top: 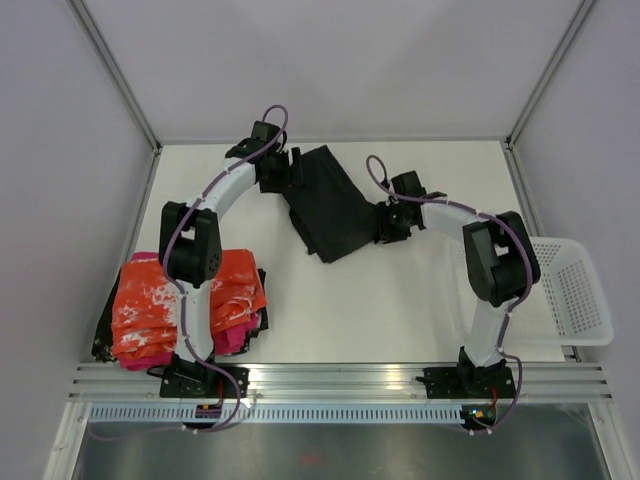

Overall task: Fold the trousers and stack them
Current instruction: Fold the trousers

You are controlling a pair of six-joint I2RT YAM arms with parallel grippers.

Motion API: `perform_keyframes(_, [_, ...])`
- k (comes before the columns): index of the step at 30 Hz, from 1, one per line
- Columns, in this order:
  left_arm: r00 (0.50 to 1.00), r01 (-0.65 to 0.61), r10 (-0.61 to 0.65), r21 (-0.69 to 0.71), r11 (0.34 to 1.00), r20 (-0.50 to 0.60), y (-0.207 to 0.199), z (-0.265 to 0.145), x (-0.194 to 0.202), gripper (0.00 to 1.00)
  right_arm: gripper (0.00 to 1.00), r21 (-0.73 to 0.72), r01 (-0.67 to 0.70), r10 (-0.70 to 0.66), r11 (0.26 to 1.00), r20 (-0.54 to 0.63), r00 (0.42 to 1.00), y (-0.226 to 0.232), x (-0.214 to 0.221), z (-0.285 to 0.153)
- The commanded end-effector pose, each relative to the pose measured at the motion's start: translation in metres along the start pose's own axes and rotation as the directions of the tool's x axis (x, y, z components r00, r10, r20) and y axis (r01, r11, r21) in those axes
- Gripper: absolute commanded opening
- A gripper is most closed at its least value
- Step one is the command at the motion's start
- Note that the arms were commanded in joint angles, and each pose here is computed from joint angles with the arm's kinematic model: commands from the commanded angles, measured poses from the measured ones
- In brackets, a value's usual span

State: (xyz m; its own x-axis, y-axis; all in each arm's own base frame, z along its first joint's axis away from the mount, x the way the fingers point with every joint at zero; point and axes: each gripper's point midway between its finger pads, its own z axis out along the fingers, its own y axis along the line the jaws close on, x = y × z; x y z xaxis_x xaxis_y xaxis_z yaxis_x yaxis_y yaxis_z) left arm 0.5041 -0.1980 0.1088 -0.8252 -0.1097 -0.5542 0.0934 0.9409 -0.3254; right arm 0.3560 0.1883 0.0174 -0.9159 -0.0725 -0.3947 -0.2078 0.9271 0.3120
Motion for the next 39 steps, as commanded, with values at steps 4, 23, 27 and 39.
perform_keyframes(4, [0.998, 0.015, -0.011, -0.059, 0.998, 0.058, 0.012, -0.033, -0.002, 0.81, 0.37, 0.149, -0.027, 0.004, 0.988, 0.151, 0.988, -0.07, -0.099, 0.0])
perform_keyframes(23, [0.96, 0.271, -0.275, 0.076, 0.96, 0.055, 0.079, -0.009, 0.009, 0.79, 0.46, -0.044, 0.002, 0.014, 0.999, 0.354, 0.935, -0.027, -0.228, -0.027])
perform_keyframes(27, [0.974, 0.213, -0.222, 0.15, 0.965, 0.042, 0.073, 0.004, 0.012, 0.78, 0.47, -0.045, -0.035, 0.046, 0.998, 0.295, 0.954, -0.026, -0.186, -0.039])
perform_keyframes(39, [0.982, 0.17, -0.178, 0.136, 0.976, 0.055, 0.087, 0.031, 0.001, 0.63, 0.48, -0.161, -0.05, 0.089, 0.986, 0.247, 0.965, 0.03, -0.139, -0.036])
